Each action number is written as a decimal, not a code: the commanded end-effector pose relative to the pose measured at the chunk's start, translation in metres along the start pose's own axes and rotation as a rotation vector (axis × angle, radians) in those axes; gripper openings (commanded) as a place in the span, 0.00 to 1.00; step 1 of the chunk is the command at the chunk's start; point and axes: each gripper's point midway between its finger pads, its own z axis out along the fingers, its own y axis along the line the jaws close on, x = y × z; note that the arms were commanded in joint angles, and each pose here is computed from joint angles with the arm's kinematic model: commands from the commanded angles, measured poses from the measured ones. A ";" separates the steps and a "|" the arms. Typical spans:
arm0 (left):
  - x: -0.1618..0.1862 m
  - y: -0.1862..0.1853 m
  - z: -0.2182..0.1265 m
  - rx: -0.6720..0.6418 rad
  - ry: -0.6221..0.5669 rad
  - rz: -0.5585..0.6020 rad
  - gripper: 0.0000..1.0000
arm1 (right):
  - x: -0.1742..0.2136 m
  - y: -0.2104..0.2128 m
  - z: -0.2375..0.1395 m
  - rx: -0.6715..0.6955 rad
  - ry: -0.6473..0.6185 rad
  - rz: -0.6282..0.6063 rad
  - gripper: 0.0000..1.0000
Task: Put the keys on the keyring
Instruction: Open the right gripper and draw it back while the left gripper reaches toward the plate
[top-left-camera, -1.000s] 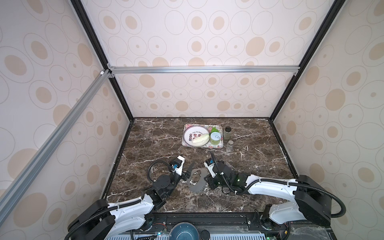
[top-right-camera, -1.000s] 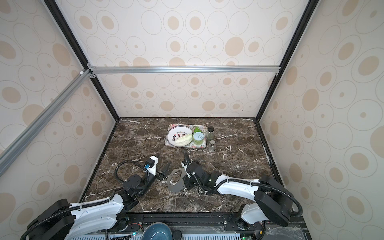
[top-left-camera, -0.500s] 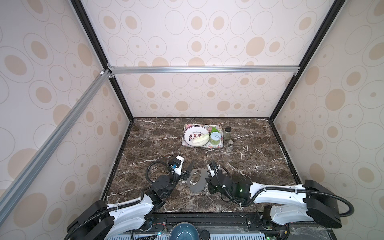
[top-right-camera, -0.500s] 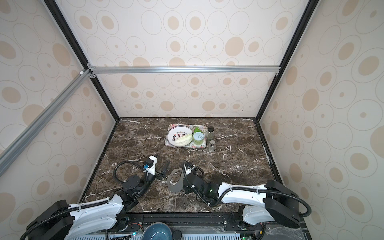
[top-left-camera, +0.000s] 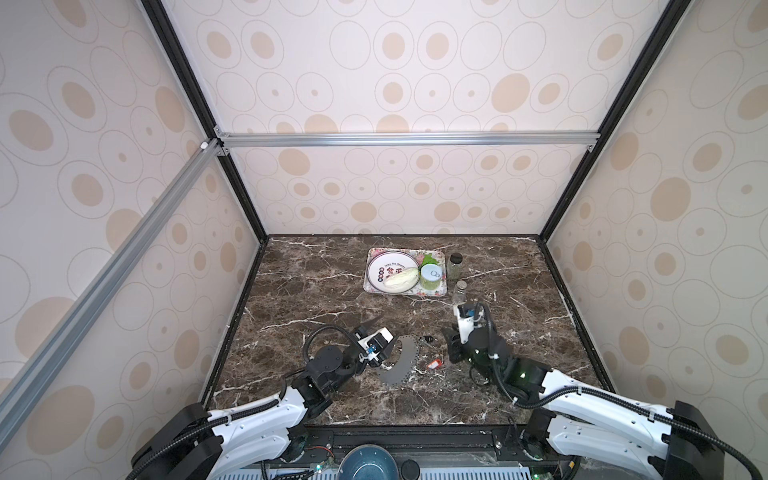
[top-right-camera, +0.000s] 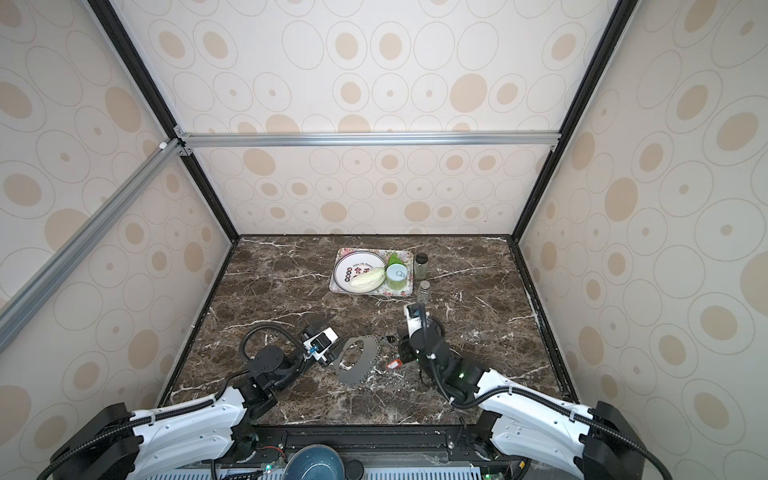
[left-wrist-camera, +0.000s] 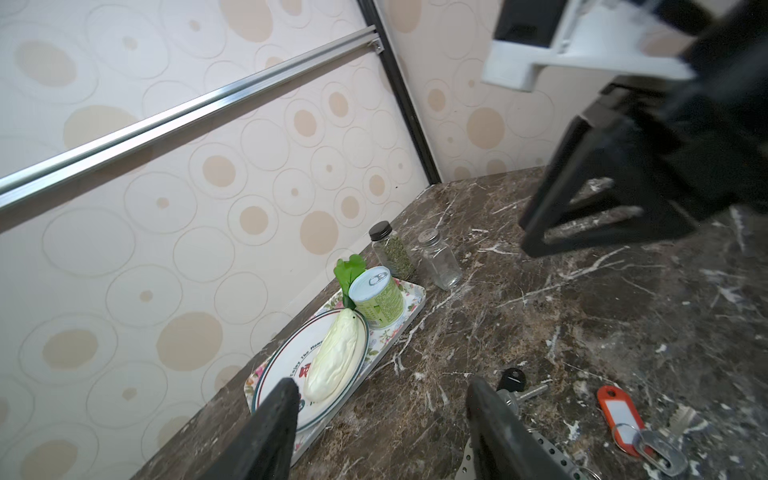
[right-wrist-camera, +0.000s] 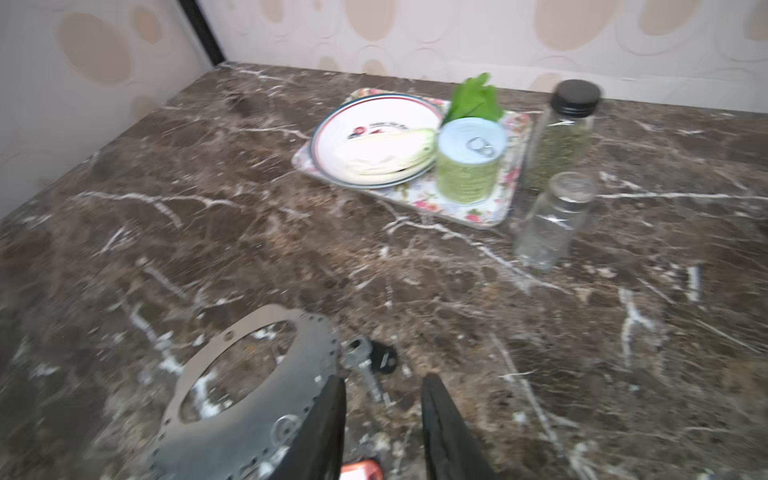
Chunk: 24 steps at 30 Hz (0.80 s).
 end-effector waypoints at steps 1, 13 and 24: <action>-0.031 0.008 0.013 0.063 0.009 0.158 0.62 | -0.006 -0.022 0.006 0.008 0.003 -0.067 0.35; -0.015 0.009 0.035 0.443 0.410 0.653 0.62 | 0.054 -0.079 0.019 0.164 -0.013 0.014 0.34; 0.044 -0.017 0.019 0.755 0.563 0.936 0.58 | 0.051 -0.085 0.025 0.197 -0.025 0.016 0.34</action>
